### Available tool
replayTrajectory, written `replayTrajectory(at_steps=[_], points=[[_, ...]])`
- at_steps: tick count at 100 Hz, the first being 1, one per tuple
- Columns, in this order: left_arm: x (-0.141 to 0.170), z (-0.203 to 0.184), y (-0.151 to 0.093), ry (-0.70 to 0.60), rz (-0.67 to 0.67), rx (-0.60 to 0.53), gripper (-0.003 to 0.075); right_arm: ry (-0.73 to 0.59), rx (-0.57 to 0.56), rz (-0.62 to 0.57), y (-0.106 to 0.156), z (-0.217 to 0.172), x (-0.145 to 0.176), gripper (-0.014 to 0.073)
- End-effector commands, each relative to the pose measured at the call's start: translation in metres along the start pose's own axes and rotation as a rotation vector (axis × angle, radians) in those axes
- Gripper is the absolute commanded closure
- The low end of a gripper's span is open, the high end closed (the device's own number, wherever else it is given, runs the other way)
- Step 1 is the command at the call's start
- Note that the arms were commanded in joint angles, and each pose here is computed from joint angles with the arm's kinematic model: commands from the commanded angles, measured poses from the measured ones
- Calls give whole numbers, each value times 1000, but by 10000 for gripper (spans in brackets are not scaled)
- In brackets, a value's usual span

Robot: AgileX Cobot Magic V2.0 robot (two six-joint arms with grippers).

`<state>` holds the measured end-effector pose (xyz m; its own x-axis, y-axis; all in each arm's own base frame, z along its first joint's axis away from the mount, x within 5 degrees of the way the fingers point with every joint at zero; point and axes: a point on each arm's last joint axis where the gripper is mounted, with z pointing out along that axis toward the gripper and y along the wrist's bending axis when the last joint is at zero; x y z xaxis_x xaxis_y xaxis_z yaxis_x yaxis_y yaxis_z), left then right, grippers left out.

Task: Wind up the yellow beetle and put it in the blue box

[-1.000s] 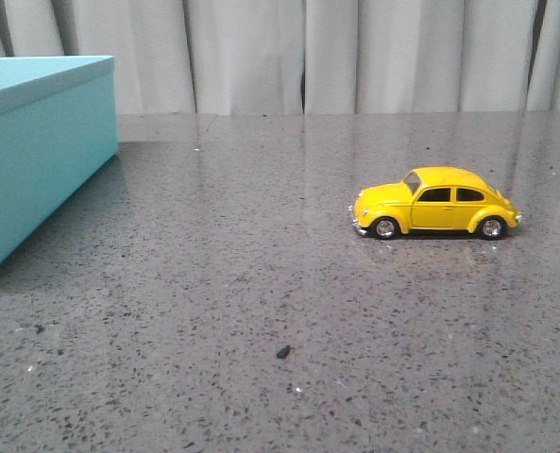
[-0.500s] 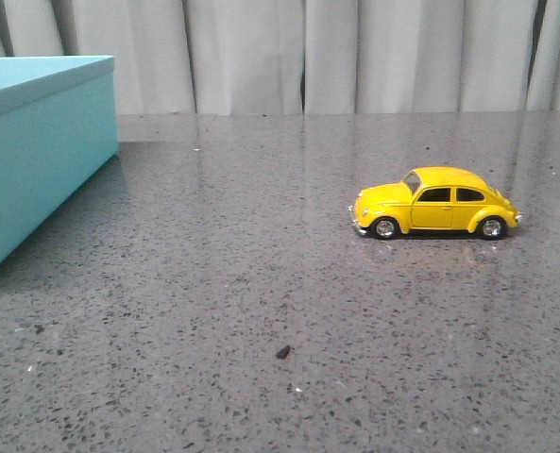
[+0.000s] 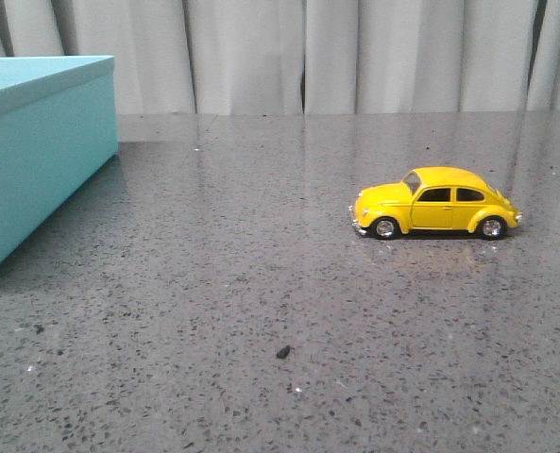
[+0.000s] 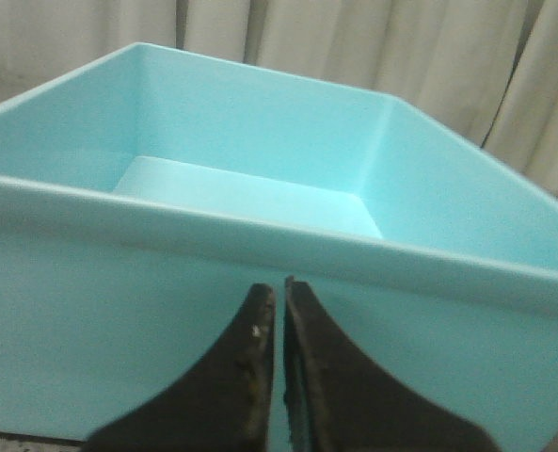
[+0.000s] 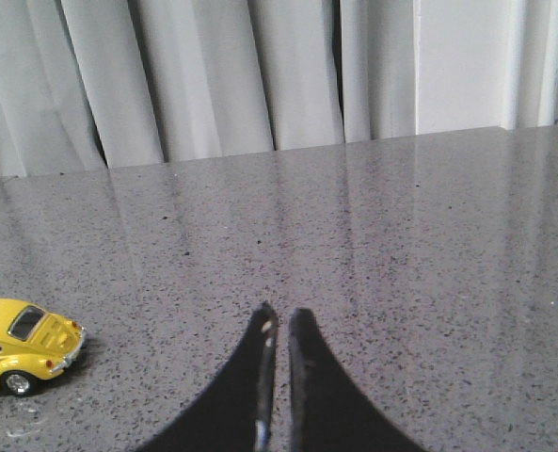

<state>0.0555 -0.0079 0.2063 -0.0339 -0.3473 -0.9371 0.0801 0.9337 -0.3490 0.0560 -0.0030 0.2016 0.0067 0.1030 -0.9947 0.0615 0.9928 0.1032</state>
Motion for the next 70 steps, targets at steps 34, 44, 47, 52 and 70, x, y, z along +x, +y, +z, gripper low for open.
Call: replayTrajectory(at_steps=[34,44,47,52,70], points=[[6,-1,6,-56,-154,-7,740,-58,11,9,-1,1,1,643],[6,-1,6,-56,-154,-7,740,-56,11,9,-1,1,1,643],[6,-1,5,-55,-154,-6,740,-55,11,9,-1,1,2,643],[6,-1,5,-55,-154,-6,740,-54,11,9,-1,1,2,643],[7,-1,5,-51,-154,-5,740,-54,11,14,-1,1,2,643]])
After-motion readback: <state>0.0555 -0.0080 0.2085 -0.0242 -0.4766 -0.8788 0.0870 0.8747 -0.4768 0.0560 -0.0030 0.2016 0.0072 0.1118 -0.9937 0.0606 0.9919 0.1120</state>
